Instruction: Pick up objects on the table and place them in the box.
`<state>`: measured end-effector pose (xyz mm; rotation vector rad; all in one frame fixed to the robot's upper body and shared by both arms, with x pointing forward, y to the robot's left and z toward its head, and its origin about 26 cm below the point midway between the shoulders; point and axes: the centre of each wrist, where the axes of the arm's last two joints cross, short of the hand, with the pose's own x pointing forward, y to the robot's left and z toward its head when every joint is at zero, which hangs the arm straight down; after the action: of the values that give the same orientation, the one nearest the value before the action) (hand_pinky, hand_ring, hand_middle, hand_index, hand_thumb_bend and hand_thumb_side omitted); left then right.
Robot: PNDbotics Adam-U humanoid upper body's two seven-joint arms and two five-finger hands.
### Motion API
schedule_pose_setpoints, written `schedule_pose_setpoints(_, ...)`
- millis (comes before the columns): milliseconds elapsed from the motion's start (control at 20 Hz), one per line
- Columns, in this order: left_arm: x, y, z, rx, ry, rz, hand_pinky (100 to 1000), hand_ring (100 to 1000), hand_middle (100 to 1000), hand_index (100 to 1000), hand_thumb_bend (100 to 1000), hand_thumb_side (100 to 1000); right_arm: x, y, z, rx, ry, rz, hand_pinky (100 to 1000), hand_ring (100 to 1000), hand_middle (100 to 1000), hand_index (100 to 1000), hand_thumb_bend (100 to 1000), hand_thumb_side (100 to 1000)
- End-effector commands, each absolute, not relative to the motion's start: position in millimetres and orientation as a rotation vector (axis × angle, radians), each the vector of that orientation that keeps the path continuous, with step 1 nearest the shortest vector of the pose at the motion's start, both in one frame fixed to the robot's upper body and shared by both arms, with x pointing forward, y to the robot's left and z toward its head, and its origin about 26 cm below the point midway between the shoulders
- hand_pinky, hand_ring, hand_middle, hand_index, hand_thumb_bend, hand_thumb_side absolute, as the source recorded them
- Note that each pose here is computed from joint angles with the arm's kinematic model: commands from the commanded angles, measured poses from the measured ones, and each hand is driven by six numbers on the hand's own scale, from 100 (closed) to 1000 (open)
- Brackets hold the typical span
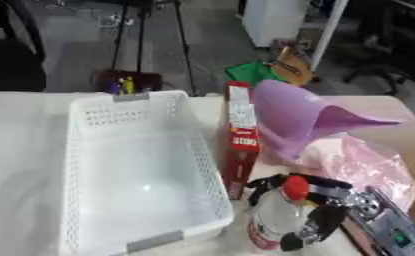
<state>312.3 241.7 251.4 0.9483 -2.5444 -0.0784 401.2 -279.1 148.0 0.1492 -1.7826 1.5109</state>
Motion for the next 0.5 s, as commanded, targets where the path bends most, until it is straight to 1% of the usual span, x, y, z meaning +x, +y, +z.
schedule_pose_setpoints(50,308.7,245.3,259.7,0.972,-2.568,-0.083,853,820,756,739,100,1000,402.8,-287.0,159.8,0.177,-1.79,1.784,987,1000,715,807,737,575)
schedule_pose_setpoints(500,308.7,245.5,259.5,0.97,-2.565,-0.081,853,821,757,739,100,1000,404.4,-287.6,157.1,0.177,-1.783,1.793,985,1000,697,787,727,549)
